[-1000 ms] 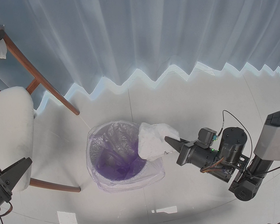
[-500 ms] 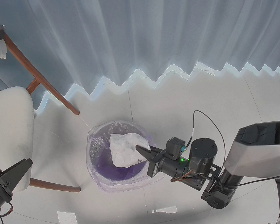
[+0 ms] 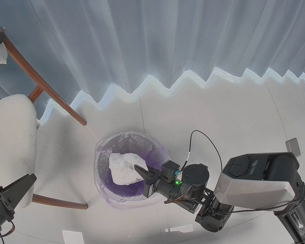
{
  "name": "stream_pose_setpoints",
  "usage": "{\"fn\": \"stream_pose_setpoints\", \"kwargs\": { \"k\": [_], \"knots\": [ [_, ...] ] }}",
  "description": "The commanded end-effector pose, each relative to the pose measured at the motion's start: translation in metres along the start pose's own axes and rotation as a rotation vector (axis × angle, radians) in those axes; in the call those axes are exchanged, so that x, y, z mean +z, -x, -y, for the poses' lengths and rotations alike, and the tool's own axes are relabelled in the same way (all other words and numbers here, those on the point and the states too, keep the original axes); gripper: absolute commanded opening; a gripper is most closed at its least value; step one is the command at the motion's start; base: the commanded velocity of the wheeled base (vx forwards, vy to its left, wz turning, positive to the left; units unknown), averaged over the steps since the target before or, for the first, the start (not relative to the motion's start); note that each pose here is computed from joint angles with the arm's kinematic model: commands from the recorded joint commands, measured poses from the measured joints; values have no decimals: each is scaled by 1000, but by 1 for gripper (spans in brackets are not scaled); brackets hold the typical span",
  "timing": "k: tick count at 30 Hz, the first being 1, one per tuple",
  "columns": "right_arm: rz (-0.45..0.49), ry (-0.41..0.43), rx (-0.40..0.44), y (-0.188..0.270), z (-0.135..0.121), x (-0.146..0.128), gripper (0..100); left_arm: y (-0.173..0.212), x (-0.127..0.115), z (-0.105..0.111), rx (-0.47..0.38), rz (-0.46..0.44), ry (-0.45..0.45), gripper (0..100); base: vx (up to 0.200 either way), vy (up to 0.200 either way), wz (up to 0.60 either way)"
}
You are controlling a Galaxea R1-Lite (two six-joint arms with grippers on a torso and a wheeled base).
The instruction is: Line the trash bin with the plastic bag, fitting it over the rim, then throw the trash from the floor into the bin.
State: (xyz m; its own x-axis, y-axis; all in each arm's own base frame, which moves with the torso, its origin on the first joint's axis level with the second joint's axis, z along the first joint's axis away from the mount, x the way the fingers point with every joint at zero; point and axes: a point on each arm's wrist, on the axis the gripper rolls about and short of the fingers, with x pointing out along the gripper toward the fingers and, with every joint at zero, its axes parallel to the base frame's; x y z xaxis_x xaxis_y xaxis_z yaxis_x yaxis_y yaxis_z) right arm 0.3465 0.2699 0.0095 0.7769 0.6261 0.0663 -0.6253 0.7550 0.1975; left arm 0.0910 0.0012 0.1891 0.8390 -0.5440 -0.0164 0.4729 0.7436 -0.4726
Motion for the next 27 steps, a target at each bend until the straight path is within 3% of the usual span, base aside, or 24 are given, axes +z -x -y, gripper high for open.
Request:
{"fn": "stream_pose_setpoints", "kwargs": {
  "k": [1,9,10,27],
  "knots": [
    [-3,-1,-4,-7,4,-21,0,-1,0,-1,2,-3,4,100,0,0,0],
    [0,-2,-2,-9,4,-23,0,0,-1,-1,5,-9,10,100,0,0,0],
    [0,-4,-2,-9,4,-23,100,0,-2,-1,5,-10,11,100,0,0,0],
    [18,-7,-20,-9,3,-17,100,0,-1,-1,7,-3,6,100,0,0,0]
  ]
}}
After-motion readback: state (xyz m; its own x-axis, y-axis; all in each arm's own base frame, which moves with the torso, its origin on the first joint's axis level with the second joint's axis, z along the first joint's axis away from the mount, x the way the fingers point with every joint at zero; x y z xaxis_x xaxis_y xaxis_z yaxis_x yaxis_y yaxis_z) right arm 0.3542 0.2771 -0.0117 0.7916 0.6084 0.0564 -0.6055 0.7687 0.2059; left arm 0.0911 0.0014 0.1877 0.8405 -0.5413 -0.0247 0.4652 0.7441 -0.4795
